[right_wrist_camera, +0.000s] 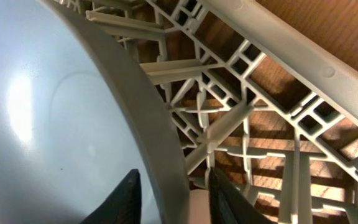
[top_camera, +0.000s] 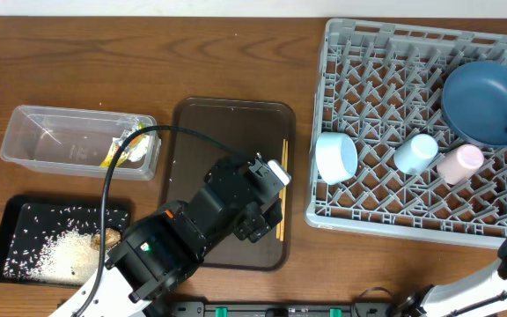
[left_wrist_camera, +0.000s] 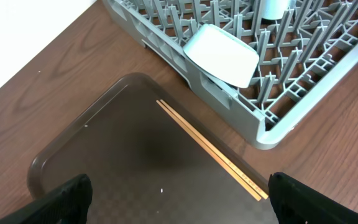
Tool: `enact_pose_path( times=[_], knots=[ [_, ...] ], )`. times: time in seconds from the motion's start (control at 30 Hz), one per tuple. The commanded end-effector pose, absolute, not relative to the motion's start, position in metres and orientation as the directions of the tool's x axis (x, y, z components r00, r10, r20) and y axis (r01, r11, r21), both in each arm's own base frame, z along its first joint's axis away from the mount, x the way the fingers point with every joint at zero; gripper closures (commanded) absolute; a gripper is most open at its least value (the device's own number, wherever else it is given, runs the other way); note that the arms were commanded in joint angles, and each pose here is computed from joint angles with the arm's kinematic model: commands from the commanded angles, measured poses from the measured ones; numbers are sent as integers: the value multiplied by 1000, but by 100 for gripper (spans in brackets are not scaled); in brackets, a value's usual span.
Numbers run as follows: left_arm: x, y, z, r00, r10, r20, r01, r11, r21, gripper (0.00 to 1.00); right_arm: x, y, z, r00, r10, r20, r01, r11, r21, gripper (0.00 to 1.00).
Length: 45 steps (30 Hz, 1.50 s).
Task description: Sort waste into correct bins and load items into the dishwasher rack
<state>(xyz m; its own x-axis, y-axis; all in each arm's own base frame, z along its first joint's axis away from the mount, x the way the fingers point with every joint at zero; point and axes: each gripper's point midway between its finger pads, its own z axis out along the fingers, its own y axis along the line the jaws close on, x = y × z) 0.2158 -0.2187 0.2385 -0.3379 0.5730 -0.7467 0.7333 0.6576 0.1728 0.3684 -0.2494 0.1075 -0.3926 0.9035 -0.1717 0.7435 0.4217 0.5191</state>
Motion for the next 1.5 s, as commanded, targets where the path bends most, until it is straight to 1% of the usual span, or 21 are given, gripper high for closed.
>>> enact_pose_path(
  times=[0.0,0.07,0.13,0.17,0.2,0.23,0.4,0.5,0.67,0.8,0.9,1.0,1.13,1.23,1.37,1.47],
  knots=[
    [218,-219,244,-343,559,-755,724,669,167,9,372,-244,104,-417,893,-170,730,441,523,79],
    [218,-219,244,-343,559,-755,724,669,167,9,372,-245,104,-417,892,-174,731,442,520,81],
    [218,-219,244,-343,560,-754,724,669,167,9,372,-243,104,-419,892,-170,731,443,519,85],
    [218,-219,244,-343,560,-754,724,669,167,9,372,-242,104,-422,891,-168,731,444,518,89],
    [218,-219,244,-343,560,-754,724,669,167,9,373,-241,104,-423,890,-168,730,445,518,95],
    [218,-219,244,-343,560,-754,724,669,167,9,373,-241,104,-424,890,-168,730,446,519,99],
    [218,-219,244,-343,560,-754,724,669,167,9,374,-241,108,-424,888,-178,722,450,525,99],
    [218,-219,244,-343,559,-755,724,669,167,9,377,-240,121,-440,871,-218,689,483,540,99],
    [218,-219,244,-343,559,-755,724,669,167,9,380,-233,156,-445,849,-284,625,522,581,99],
    [219,-220,245,-341,557,-758,723,670,167,9,380,-221,192,-470,791,-391,561,610,560,99],
    [219,-220,245,-341,557,-757,724,670,167,9,371,-216,213,-463,755,-464,582,654,484,99],
    [219,-220,245,-340,556,-758,724,670,167,9,363,-208,230,-480,689,-543,606,708,363,99],
    [219,-220,245,-340,556,-759,723,670,167,9,354,-203,247,-485,599,-637,674,720,164,99],
    [219,-220,245,-340,556,-758,723,670,167,9,353,-193,262,-493,510,-705,708,706,15,99],
    [219,-220,245,-340,556,-759,723,670,167,9,359,-179,287,-487,359,-796,748,641,-169,99],
    [219,-220,245,-340,556,-758,723,670,167,9,368,-162,308,-459,261,-849,764,603,-228,99]
  ],
)
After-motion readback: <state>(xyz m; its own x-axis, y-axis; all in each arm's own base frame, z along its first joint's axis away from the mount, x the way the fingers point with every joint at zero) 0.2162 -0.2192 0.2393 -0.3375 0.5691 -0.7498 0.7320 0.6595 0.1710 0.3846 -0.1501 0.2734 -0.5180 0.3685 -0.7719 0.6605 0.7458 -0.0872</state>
